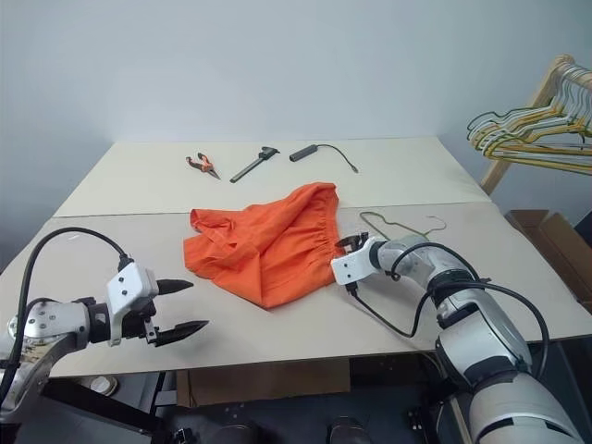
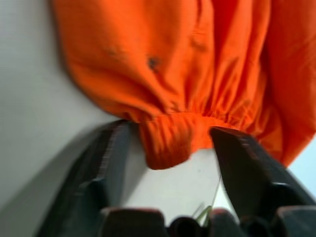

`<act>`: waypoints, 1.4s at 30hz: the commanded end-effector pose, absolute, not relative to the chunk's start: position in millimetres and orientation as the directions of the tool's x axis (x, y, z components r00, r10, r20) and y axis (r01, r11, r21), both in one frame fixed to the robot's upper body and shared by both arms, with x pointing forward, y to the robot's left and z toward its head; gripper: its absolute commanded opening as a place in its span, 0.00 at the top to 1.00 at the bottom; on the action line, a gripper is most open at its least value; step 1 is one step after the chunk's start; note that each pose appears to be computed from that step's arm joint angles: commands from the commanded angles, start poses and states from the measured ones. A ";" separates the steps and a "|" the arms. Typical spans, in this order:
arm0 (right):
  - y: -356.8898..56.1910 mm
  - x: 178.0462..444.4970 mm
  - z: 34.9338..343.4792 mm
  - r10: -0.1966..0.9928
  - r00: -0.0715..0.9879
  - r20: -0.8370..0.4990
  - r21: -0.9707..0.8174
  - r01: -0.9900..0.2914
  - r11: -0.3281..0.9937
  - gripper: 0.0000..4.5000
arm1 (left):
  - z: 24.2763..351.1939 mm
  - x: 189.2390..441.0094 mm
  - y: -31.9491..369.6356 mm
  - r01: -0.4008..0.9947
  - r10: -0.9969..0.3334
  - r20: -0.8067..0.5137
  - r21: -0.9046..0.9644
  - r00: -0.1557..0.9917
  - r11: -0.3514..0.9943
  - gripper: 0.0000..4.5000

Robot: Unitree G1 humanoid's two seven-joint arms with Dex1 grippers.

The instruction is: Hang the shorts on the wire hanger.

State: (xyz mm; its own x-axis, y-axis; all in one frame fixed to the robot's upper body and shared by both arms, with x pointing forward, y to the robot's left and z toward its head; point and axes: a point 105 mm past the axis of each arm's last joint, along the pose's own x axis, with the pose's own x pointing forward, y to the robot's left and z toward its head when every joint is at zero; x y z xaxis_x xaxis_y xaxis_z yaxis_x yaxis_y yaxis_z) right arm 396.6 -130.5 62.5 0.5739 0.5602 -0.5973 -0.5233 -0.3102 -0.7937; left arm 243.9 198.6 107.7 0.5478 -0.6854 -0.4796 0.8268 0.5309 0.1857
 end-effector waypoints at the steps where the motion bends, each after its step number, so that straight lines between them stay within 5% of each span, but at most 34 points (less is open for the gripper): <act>1: -122.9 399.4 70.6 0.582 0.571 -0.580 -0.808 -0.494 -0.321 0.60 | 117.9 245.1 195.7 0.825 -0.687 -0.464 0.232 0.559 0.515 0.00; 6: -120.3 398.9 70.5 0.591 0.565 -0.576 -0.810 -0.494 -0.317 0.99 | 127.3 263.0 190.6 0.816 -0.685 -0.443 0.293 0.578 0.499 0.00; 14: -119.5 394.7 67.0 0.603 0.552 -0.576 -0.807 -0.504 -0.310 0.99 | 145.6 314.1 180.4 0.771 -0.662 -0.396 0.370 0.636 0.519 0.00; 21: -117.1 396.3 67.3 0.604 0.571 -0.556 -0.822 -0.487 -0.295 0.99 | 126.4 344.3 164.3 0.806 -0.676 -0.440 0.287 0.591 0.518 0.00; 30: -118.3 393.3 66.6 0.608 0.565 -0.557 -0.819 -0.494 -0.292 0.99 | 103.7 360.2 150.0 0.838 -0.685 -0.491 0.220 0.538 0.500 0.00; 34: -119.1 393.0 66.8 0.607 0.569 -0.555 -0.820 -0.496 -0.285 1.00 | 102.2 357.7 150.5 0.845 -0.692 -0.496 0.209 0.525 0.492 0.20; 42: -117.2 392.6 63.8 0.606 0.571 -0.553 -0.821 -0.499 -0.279 1.00 | 107.8 352.1 157.7 0.843 -0.711 -0.465 0.185 0.527 0.505 0.82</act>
State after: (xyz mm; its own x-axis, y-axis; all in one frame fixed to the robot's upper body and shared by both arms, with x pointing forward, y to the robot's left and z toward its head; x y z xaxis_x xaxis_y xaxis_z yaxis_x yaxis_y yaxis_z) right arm 388.2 -116.0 54.6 0.5459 0.6003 -0.5846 -0.5139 -0.3111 -0.7994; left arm 351.3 156.0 93.2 0.5094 -0.6984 -0.5027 0.8478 0.5074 0.1542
